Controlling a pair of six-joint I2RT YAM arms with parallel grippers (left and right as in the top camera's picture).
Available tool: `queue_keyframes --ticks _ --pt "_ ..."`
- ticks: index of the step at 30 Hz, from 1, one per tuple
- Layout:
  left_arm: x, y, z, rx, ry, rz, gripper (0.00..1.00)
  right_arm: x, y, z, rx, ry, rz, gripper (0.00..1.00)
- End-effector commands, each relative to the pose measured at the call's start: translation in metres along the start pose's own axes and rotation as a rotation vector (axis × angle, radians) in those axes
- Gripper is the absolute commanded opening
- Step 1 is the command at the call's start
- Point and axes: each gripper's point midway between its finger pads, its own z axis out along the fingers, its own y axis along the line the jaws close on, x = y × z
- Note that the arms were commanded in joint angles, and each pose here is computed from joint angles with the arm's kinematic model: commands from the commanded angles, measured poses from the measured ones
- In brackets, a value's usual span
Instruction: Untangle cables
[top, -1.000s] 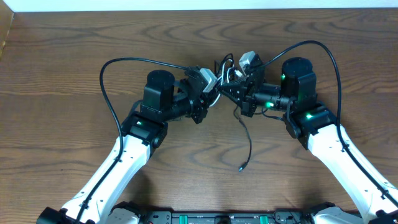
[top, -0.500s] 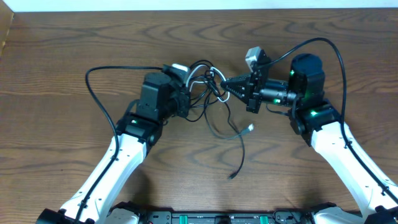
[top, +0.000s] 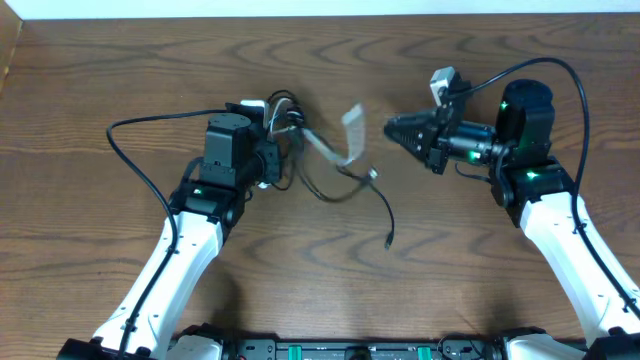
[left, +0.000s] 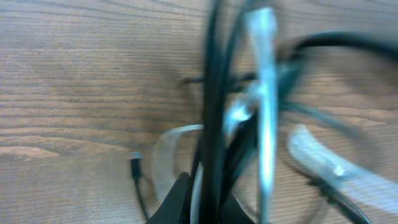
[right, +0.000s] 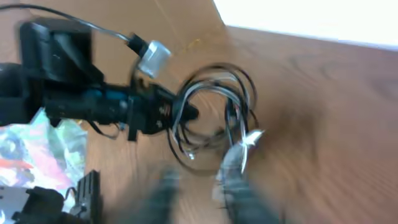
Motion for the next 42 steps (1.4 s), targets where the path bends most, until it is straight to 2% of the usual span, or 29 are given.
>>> queue_keyframes --ticks 1,3,5,10,17,23,24,25,26,28,29,30,31,38,40,42 --pt "-0.005 -0.018 -0.002 0.112 -0.017 0.018 0.08 0.003 -0.016 -0.004 0.095 0.007 0.034 0.75" --pt "-0.009 -0.032 -0.004 0.188 -0.035 0.080 0.08 0.007 -0.014 -0.002 0.089 0.020 0.046 0.85" --pt "-0.014 -0.047 -0.008 0.268 -0.063 0.143 0.08 0.008 -0.011 0.001 0.081 0.026 0.044 0.88" --pt "-0.024 -0.079 -0.019 0.431 -0.127 0.235 0.08 0.013 0.001 0.011 0.046 0.047 0.027 0.89" --pt "-0.023 -0.098 -0.022 0.471 -0.141 0.275 0.08 0.016 0.029 0.031 -0.028 0.063 -0.041 0.90" --pt "-0.020 -0.119 -0.026 0.517 -0.152 0.311 0.08 0.022 0.035 0.046 0.014 0.076 -0.084 0.90" --pt "-0.019 -0.123 -0.027 0.525 -0.152 0.317 0.08 0.022 0.033 0.048 0.030 0.075 -0.086 0.87" --pt "-0.017 -0.129 -0.028 0.538 -0.150 0.327 0.08 0.021 0.031 0.048 0.044 0.074 -0.088 0.76" --pt "-0.016 -0.131 -0.029 0.544 -0.149 0.331 0.08 0.021 0.030 0.048 0.048 0.073 -0.088 0.73" --pt "-0.013 -0.138 -0.030 0.559 -0.145 0.341 0.08 0.021 0.028 0.048 0.064 0.070 -0.089 0.40" --pt "-0.012 -0.139 -0.030 0.561 -0.144 0.343 0.08 0.021 0.024 0.048 0.082 0.069 -0.087 0.19" --pt "-0.012 -0.139 -0.030 0.561 -0.144 0.343 0.08 0.021 0.022 0.048 0.094 0.069 -0.085 0.06" --pt "-0.013 -0.138 -0.030 0.557 -0.144 0.342 0.08 0.021 0.021 0.048 0.101 0.070 -0.083 0.02" --pt "-0.011 -0.134 -0.027 0.529 -0.134 0.340 0.08 0.019 0.020 0.047 0.103 0.061 -0.090 0.01" --pt "-0.009 -0.123 -0.020 0.459 -0.116 0.329 0.08 0.011 0.030 0.047 0.053 0.035 -0.122 0.01" --pt "-0.004 -0.110 -0.015 0.387 -0.090 0.319 0.08 -0.015 0.055 0.040 -0.070 -0.052 -0.233 0.01"
